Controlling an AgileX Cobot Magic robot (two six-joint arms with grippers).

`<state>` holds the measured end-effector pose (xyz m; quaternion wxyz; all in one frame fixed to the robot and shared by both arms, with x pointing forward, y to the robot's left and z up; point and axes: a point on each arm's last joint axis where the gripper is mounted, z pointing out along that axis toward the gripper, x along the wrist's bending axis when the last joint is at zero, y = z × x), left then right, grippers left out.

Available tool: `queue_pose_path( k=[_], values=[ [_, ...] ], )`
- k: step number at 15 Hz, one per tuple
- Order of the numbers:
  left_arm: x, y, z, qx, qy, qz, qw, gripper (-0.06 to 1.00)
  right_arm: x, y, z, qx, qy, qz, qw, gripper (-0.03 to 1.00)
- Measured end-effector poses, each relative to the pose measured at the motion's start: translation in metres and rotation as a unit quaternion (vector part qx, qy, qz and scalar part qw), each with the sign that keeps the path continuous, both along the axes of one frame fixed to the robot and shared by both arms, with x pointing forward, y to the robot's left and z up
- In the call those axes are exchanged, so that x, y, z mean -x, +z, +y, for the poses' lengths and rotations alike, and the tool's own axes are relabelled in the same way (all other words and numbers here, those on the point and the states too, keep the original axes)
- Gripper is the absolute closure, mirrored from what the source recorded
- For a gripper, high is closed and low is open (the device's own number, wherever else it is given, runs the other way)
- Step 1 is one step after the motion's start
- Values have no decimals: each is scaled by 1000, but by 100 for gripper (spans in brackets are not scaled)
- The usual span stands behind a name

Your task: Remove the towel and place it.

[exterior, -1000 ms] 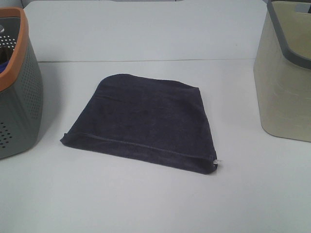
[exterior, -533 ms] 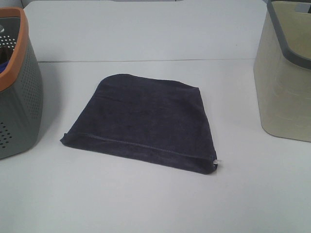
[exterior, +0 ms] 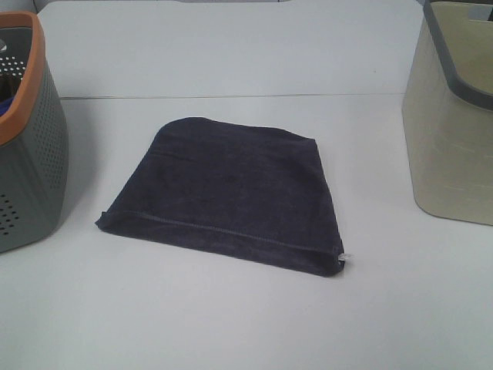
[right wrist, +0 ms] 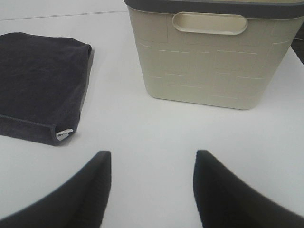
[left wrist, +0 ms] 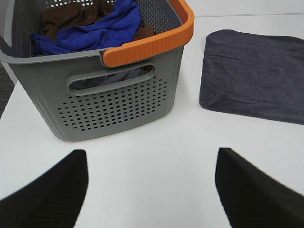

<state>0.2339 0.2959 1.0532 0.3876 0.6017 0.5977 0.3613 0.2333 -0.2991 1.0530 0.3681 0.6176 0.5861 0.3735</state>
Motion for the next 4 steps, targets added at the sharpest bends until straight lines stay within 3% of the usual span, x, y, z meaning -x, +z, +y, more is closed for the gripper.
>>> queue_pose_path(
  k=[4],
  values=[
    [0,0,0,0,0,0,1000,24,0,0,0,0,0,0,1000,43]
  ],
)
